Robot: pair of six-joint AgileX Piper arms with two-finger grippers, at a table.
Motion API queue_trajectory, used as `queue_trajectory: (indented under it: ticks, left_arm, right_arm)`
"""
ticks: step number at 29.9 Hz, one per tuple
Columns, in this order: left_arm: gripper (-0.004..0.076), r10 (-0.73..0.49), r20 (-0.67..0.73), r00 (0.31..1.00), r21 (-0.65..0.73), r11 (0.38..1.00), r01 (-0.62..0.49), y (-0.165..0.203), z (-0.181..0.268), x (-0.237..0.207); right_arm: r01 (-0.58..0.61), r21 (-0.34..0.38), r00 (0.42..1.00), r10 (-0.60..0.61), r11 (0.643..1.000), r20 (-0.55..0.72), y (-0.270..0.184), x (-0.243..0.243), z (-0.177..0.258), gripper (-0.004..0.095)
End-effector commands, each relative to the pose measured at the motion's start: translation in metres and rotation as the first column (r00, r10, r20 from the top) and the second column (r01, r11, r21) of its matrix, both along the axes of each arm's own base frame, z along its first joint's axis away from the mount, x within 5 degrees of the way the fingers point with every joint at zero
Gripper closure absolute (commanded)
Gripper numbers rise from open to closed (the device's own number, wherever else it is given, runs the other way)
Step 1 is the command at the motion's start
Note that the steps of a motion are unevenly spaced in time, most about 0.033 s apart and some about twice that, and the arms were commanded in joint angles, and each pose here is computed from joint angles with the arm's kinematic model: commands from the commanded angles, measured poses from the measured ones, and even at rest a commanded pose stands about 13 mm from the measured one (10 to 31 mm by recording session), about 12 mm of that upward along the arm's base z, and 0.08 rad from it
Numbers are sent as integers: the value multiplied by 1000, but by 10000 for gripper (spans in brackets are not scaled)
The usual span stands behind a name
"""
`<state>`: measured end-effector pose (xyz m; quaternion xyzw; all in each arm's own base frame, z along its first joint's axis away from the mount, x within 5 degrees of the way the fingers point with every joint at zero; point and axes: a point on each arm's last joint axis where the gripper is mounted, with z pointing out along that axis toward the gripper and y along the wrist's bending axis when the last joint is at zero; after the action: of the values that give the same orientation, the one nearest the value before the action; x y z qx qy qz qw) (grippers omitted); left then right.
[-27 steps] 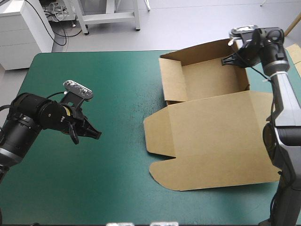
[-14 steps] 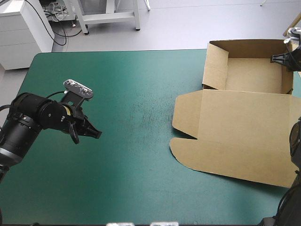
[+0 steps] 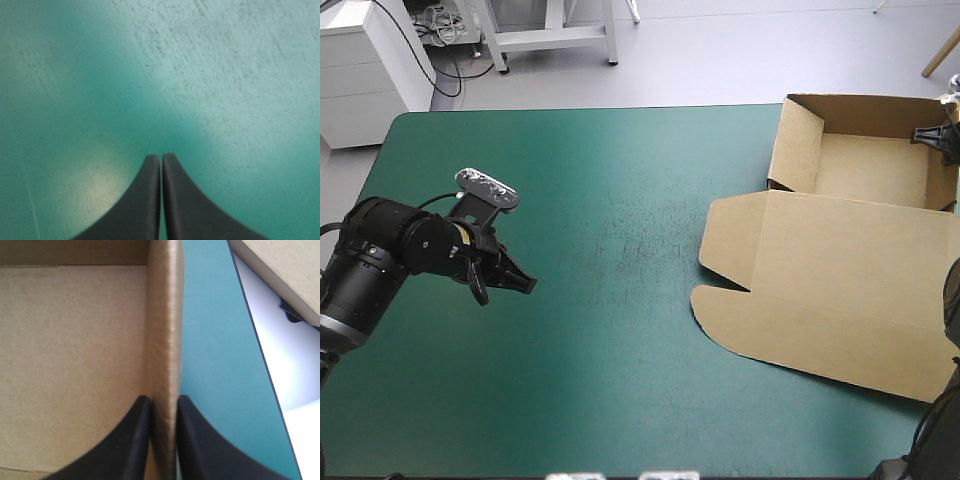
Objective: Fold the box
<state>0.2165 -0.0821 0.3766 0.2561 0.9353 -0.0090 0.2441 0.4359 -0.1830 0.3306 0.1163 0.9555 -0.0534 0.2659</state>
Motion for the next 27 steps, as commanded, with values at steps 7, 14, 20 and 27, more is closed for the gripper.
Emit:
queue_trajectory:
  ticks: [7,14,20,27]
  left_arm:
    - [731,-7,81,997,-37,999,10,0,15,-4]
    - [731,0,77,997,-40,999,3,0,15,-4]
    - [731,28,68,997,-55,998,-24,0,15,-5]
    - [731,24,127,992,-74,997,-15,-2,18,0]
  right_arm:
    - [-4,-65,992,13,998,129,1,-10,40,73]
    - [-11,-81,986,25,997,165,9,-25,65,191]
    - [-25,-64,966,41,998,255,22,-43,99,594]
    - [-123,20,912,105,992,397,50,-64,138,923]
